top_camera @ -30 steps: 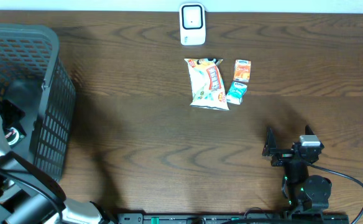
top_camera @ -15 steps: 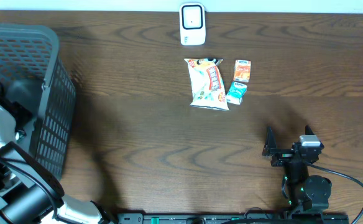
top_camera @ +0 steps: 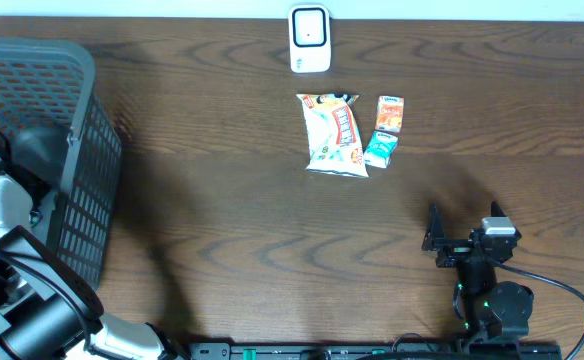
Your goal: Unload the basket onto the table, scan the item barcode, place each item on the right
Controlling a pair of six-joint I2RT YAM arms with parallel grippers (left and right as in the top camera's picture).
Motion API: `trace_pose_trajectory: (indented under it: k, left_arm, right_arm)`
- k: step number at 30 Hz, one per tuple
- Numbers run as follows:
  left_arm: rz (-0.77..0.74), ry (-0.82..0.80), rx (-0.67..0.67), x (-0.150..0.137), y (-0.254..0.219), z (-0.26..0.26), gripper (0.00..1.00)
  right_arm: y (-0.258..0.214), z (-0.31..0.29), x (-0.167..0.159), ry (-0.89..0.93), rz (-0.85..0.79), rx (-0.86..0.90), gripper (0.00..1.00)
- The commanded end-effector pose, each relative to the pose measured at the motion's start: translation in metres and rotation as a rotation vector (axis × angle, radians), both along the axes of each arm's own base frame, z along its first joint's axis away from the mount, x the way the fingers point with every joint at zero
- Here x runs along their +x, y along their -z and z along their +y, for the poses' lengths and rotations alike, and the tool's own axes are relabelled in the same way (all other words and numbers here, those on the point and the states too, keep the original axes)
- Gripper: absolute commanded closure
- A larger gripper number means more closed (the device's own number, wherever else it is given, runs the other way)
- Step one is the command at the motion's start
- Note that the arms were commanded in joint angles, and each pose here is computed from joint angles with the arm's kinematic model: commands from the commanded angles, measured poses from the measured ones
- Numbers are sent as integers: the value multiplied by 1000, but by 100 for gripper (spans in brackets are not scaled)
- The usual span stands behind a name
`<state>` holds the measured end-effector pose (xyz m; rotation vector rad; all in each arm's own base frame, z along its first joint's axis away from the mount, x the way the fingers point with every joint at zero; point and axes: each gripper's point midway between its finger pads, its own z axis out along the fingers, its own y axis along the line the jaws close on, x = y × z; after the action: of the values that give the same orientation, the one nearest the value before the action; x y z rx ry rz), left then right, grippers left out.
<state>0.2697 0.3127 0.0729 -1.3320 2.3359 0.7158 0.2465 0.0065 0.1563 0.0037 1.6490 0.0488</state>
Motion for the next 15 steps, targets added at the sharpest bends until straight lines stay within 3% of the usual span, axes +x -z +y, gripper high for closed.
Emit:
trace_pose_trajectory:
  k: [1, 8, 15]
  left_arm:
    - [16, 3, -1, -5, 12, -3, 2]
    - [-23, 71, -23, 7, 19, -7, 1]
    - [-10, 71, -35, 6, 26, -8, 7]
  right_arm:
    - [1, -1, 0, 6, 3, 6, 1]
    - [1, -1, 0, 6, 3, 6, 1]
    - [1, -1, 0, 6, 3, 7, 1]
